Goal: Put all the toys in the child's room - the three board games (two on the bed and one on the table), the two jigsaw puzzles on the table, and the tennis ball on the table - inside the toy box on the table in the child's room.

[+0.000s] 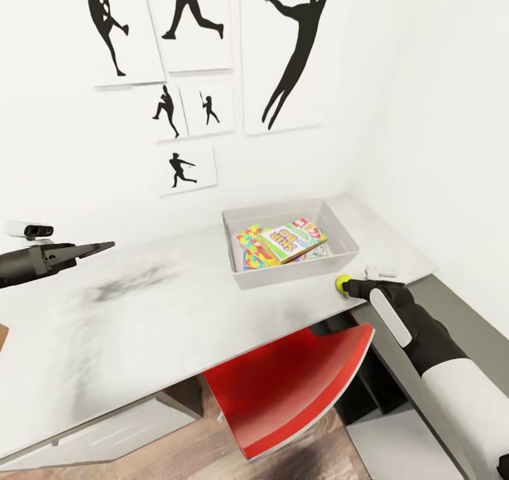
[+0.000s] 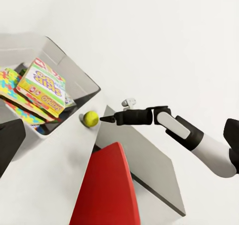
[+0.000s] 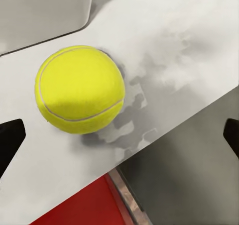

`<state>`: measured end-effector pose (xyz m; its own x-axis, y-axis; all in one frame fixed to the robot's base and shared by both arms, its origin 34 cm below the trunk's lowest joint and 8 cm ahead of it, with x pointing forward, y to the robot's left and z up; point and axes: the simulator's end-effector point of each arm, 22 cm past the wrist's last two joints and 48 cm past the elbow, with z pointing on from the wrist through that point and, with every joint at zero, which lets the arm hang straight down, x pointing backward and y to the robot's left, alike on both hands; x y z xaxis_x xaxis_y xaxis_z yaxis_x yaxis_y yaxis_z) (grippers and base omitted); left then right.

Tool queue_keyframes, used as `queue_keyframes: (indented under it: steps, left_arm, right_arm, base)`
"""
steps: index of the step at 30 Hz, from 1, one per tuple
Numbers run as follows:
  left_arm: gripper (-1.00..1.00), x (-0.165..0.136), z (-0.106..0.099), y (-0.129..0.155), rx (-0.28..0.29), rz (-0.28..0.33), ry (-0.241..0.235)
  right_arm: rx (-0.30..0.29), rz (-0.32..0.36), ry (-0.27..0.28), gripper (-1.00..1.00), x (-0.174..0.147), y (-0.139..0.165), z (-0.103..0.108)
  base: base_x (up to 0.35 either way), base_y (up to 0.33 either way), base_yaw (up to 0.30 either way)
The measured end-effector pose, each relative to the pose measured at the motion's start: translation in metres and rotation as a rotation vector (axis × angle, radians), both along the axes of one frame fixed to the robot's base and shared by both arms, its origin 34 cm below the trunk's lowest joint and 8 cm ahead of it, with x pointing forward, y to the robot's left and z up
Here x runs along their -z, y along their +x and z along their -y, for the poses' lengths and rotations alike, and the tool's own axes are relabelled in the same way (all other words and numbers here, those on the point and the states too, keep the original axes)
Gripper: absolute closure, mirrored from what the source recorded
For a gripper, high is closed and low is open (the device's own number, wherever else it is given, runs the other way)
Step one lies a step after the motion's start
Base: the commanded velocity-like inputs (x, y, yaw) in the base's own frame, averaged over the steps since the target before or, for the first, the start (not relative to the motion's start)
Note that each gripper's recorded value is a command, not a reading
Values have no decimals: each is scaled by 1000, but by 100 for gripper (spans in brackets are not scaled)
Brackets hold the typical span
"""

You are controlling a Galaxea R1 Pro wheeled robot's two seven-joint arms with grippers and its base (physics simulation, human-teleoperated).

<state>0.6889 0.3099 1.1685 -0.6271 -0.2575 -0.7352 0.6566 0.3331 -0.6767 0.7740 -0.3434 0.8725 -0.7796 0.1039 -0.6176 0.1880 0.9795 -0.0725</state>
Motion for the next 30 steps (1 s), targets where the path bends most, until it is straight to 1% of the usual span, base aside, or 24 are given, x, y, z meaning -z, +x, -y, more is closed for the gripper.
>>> queue_keyframes:
  steps: [9, 30]
  left_arm:
    - [-100, 7, 0, 2, 0, -12, 0]
    - [-100, 9, 0, 2, 0, -15, 0]
  right_arm:
    - [-3, -4, 2, -100, 5, 0, -1]
    - [-4, -7, 4, -100, 7, -1, -3]
  base:
    - [0, 0, 0]
    - [0, 3, 0]
